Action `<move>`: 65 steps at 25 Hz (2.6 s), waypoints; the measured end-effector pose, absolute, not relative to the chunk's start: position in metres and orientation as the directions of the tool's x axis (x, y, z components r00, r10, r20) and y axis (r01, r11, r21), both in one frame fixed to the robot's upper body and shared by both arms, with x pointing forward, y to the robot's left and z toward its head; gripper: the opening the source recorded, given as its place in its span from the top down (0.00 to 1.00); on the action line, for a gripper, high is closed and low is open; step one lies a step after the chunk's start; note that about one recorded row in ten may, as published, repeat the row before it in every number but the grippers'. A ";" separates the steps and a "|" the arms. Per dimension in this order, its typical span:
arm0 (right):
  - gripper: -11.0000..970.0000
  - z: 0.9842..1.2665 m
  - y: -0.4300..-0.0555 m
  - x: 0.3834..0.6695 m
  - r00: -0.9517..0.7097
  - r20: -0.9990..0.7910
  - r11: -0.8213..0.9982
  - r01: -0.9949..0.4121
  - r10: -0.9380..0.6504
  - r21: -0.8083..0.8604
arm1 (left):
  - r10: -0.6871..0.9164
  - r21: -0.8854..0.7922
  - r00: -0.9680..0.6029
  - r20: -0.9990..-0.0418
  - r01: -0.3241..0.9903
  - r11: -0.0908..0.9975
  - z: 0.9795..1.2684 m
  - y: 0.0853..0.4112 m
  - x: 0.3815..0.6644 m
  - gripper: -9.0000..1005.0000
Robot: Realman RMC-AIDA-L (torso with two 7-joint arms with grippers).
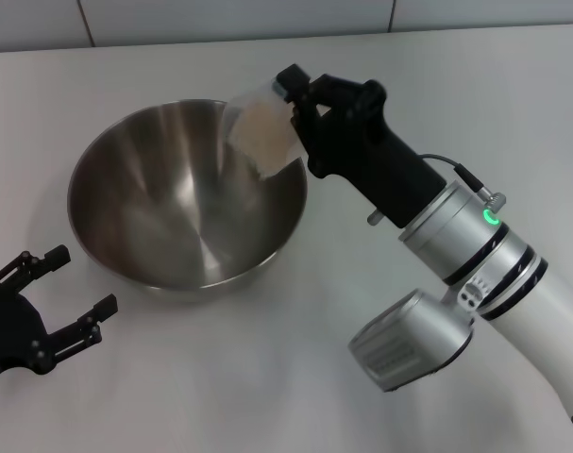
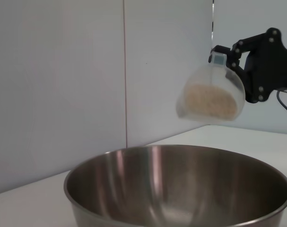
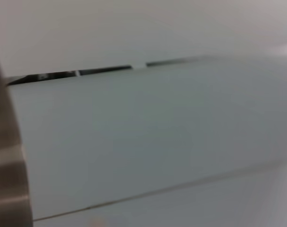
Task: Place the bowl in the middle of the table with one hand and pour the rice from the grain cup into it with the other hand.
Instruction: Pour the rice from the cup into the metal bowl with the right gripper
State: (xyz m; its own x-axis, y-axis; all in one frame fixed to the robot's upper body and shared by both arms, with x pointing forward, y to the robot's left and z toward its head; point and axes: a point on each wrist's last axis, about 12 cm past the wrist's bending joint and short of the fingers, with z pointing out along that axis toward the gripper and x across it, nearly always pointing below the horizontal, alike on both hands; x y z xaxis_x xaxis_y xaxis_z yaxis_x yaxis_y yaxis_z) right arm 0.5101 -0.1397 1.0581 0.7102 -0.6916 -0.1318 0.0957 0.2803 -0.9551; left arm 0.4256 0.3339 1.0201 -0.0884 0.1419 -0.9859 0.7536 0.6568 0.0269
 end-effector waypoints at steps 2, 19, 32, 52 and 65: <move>0.98 1.058 -0.135 0.507 0.718 -0.028 0.206 0.161 -0.695 -0.965 | 0.142 0.027 -0.088 -0.986 0.755 0.656 1.020 0.333 0.426 0.16; 0.98 1.048 -0.111 0.517 0.565 0.633 -0.351 0.534 -0.530 -0.770 | 0.134 0.017 -0.092 -0.987 0.762 0.647 1.021 0.329 0.430 0.16; 0.98 1.050 -0.104 0.510 0.407 0.802 -0.464 0.662 -0.437 -0.589 | 0.133 0.017 -0.090 -0.987 0.764 0.645 1.021 0.330 0.430 0.16; 0.98 1.078 -0.099 0.511 0.587 -0.570 0.593 -0.182 -0.575 -0.784 | 0.133 0.015 -0.094 -0.987 0.762 0.647 1.021 0.331 0.428 0.16; 0.98 1.056 -0.178 0.518 0.289 -0.955 0.936 -0.316 -0.061 -0.156 | 0.129 0.017 -0.087 -0.988 0.765 0.644 1.022 0.329 0.430 0.16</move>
State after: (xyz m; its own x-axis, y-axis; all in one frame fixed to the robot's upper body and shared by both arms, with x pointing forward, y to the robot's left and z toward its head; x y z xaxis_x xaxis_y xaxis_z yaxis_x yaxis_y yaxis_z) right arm 0.5177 -0.1776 1.0556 0.2888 -0.0614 -0.9554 -0.3163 0.9358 -0.1558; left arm 0.4297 0.3294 1.0219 -0.0867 0.1292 -0.9878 0.7646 0.6443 0.0172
